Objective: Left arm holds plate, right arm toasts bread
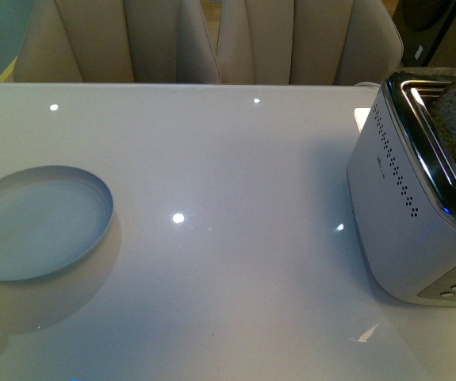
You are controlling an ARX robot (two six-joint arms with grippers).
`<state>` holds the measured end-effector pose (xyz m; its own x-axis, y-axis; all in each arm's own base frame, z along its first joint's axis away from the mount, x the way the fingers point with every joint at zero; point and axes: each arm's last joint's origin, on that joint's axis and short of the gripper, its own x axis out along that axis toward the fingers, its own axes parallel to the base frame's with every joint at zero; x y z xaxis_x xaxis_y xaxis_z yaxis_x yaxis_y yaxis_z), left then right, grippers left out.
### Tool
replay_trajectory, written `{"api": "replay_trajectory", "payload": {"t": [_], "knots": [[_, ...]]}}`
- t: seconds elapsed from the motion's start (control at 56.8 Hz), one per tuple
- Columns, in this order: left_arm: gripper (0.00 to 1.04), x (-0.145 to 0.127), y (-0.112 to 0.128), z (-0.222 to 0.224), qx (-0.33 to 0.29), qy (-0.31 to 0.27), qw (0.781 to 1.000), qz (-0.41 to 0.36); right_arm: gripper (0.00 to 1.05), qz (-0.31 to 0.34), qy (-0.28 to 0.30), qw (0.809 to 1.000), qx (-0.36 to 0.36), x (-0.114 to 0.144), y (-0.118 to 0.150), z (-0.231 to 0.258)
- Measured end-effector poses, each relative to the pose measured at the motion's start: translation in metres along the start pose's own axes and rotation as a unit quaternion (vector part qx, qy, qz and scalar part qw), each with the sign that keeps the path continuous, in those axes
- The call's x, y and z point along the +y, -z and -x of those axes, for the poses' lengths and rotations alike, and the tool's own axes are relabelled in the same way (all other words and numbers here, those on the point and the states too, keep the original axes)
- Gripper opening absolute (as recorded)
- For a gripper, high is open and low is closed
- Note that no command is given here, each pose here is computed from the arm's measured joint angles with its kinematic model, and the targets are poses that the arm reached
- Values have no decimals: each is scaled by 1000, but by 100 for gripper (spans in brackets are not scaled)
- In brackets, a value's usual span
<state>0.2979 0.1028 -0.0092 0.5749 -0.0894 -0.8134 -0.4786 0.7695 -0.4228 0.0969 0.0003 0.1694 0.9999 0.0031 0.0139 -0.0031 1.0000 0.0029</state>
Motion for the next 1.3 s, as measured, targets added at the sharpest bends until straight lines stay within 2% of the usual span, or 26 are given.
{"api": "replay_trajectory", "payload": {"t": [0.792,0.985,1.073,1.161,1.214,1.302], "knots": [[4,14,10,-11,11,-8,1000,7,96,0,0,1000,0,0,0,0],[25,15,13,-11,14,-11,1000,8,96,0,0,1000,0,0,0,0],[39,15,13,-11,14,-10,1000,8,96,0,0,1000,0,0,0,0],[40,15,13,-11,13,-10,1000,8,96,0,0,1000,0,0,0,0],[47,15,13,-11,14,-10,1000,7,96,0,0,1000,0,0,0,0],[51,12,14,-8,13,-7,1000,8,96,0,0,1000,0,0,0,0]]}}
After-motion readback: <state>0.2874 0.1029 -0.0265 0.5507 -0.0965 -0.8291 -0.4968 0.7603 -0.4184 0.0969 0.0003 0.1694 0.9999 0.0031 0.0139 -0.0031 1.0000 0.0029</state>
